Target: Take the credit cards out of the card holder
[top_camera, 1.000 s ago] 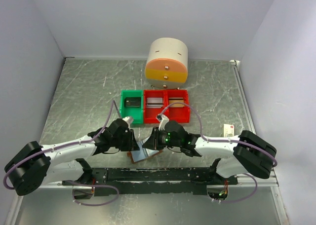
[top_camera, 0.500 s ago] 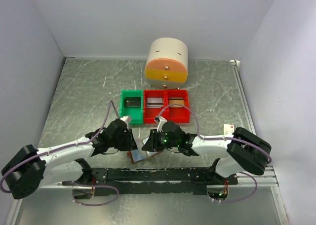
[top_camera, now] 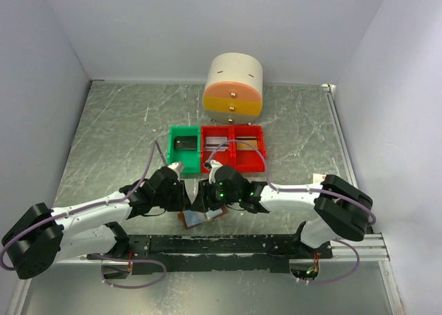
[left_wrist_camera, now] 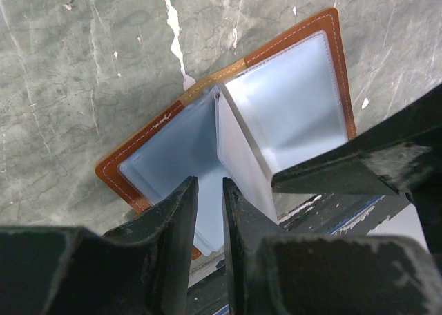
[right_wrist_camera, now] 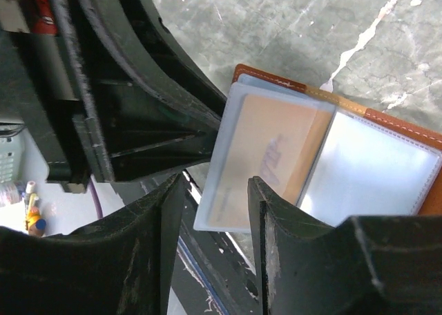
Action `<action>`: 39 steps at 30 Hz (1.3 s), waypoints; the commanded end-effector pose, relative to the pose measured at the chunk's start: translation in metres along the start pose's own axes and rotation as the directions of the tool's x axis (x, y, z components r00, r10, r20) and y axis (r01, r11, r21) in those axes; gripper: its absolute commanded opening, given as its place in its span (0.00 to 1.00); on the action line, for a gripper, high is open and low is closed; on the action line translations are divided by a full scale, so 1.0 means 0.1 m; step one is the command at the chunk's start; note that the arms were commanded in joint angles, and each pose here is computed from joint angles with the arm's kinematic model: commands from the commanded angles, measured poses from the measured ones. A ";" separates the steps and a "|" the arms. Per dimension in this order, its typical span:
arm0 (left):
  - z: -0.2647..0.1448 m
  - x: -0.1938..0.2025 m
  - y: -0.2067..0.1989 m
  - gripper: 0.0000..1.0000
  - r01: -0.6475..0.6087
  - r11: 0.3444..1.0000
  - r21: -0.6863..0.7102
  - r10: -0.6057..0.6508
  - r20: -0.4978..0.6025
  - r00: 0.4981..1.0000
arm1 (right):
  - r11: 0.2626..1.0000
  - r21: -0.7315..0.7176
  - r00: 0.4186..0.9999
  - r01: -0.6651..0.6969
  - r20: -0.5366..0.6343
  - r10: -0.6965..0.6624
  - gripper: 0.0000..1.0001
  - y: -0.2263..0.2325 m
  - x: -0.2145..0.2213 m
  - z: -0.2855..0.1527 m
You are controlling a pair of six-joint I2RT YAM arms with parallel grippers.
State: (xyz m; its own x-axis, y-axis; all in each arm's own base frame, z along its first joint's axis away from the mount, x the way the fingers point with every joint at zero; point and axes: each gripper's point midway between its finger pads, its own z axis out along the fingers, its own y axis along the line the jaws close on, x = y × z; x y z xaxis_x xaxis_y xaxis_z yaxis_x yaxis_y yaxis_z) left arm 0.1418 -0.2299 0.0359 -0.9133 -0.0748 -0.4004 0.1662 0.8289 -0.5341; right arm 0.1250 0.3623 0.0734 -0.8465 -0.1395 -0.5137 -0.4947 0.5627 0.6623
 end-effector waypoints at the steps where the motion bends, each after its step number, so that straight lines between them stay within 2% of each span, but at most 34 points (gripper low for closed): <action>1: -0.03 -0.08 -0.07 0.32 -0.003 1.000 0.011 0.003 0.031 1.000 | 0.998 0.056 0.999 0.028 -0.038 -0.026 0.43 -0.09 0.07 0.06; 8: -0.04 -0.09 -0.06 0.32 -0.002 1.000 0.008 0.001 0.037 0.999 | 0.995 0.103 1.000 0.013 -0.012 -0.011 0.36 -0.18 0.07 0.00; 26: -0.01 -0.05 -0.05 0.32 -0.003 1.000 0.004 0.003 0.022 1.000 | 0.991 0.136 1.000 0.006 0.030 -0.010 0.31 -0.25 0.01 -0.11; 39: -0.21 -0.25 -0.28 0.50 0.123 0.981 0.150 -0.146 0.150 0.978 | 0.988 0.155 1.000 0.004 0.029 -0.009 0.30 -0.31 0.00 -0.11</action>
State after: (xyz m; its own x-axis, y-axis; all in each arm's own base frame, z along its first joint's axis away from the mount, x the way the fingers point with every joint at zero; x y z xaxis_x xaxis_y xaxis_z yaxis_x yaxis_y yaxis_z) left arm 0.1482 -0.2360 0.0721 -0.8762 -0.2080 -0.4348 0.1405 0.7527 -0.6432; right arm 0.1332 0.3409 0.0579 -0.8455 -0.1267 -0.5188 -0.4588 0.6693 0.5844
